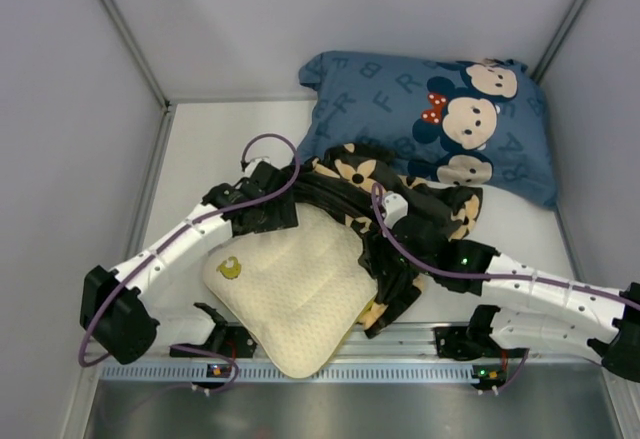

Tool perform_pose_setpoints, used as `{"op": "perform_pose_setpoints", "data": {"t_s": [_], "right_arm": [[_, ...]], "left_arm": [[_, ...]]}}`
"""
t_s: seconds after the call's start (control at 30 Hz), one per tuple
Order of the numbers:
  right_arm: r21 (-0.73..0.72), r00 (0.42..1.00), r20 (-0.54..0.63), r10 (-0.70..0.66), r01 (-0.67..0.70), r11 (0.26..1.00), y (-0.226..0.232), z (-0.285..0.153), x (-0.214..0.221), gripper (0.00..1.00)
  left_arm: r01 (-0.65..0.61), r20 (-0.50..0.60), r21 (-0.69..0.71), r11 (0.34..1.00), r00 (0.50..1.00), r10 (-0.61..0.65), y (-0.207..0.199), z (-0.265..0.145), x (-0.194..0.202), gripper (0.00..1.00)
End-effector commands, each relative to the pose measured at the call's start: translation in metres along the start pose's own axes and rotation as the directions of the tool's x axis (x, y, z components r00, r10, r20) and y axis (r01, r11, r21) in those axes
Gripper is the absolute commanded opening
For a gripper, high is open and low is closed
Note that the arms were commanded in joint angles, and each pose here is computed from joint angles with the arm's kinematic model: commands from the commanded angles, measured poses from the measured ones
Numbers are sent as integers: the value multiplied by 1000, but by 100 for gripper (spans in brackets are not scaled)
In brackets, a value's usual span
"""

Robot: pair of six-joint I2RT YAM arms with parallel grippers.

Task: Remove the pillowcase from the pillow

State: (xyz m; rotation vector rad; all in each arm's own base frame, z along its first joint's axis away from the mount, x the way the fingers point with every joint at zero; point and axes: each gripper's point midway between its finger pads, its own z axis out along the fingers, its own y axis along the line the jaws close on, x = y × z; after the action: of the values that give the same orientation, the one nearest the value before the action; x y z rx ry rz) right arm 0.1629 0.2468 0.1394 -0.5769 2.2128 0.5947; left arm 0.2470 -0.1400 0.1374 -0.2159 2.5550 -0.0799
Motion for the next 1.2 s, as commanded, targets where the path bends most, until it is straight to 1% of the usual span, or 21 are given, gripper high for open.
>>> {"op": "perform_pose_setpoints", "data": {"t_s": [0.0,0.17,0.27,0.33,0.37,0.47,0.5,0.53,0.6,0.63,0.7,0.73,0.8,0.83,0.87,0.93,0.97,1.03,1.07,1.1,1.17], "right_arm": [[-14,1000,23,-10,10,1000,0,-4,-5,64],[-18,1000,15,-11,12,1000,1,-2,-5,64],[-15,1000,21,-12,12,1000,0,-3,-6,64],[-10,1000,17,-16,16,1000,0,-1,-5,64],[-7,1000,15,-18,18,1000,-1,-1,-5,64],[6,1000,16,-27,27,1000,-1,2,-9,64],[5,999,29,-23,23,1000,2,2,-17,64],[24,999,19,-26,26,999,0,6,-18,64],[30,999,46,-26,24,999,5,8,-38,64],[48,999,20,-35,34,998,4,17,-38,64],[54,997,62,-43,40,998,10,18,-68,64],[81,998,48,-41,37,996,5,26,-73,64],[72,993,102,-52,45,996,13,25,-109,64],[94,995,82,-51,43,995,7,35,-114,64],[82,991,127,-51,41,996,14,32,-139,64],[104,989,111,-100,88,991,10,50,-151,64],[92,979,141,-148,136,986,16,48,-175,64],[87,974,83,-209,202,976,19,75,-176,63],[92,964,97,-248,240,966,22,75,-192,63],[106,960,65,-271,264,959,20,92,-187,63],[125,946,55,-318,310,943,17,102,-195,63]], "left_arm": [[-24,20,50,998,1000,23,-9,15,-3,99],[-54,-28,128,990,998,58,-17,35,15,99],[-58,-88,269,961,993,84,-36,37,34,99],[-43,-134,403,914,985,106,-56,35,51,98],[-37,-141,425,905,984,107,-59,35,55,96],[-21,-177,454,891,978,114,-60,41,71,79],[-16,-183,463,886,977,114,-59,43,76,69],[-6,-189,467,884,976,107,-59,43,78,52],[1,-192,476,879,976,103,-60,43,81,39],[8,-193,480,877,977,96,-60,43,82,25],[16,-186,486,874,979,86,-59,40,82,5],[26,-187,477,878,980,73,-57,40,83,0],[35,-159,475,879,986,47,-54,35,78,0],[41,-158,473,880,987,38,-51,34,81,0],[46,-151,476,878,988,30,-51,32,80,0],[47,-121,501,864,993,16,-51,22,76,0],[48,-121,512,858,993,16,-50,20,78,0],[41,-86,552,833,996,8,-53,6,73,0],[39,-79,562,826,997,7,-53,3,73,0],[36,-72,578,815,997,7,-54,-1,72,0],[28,-48,608,794,999,2,-56,-12,68,0]]}}
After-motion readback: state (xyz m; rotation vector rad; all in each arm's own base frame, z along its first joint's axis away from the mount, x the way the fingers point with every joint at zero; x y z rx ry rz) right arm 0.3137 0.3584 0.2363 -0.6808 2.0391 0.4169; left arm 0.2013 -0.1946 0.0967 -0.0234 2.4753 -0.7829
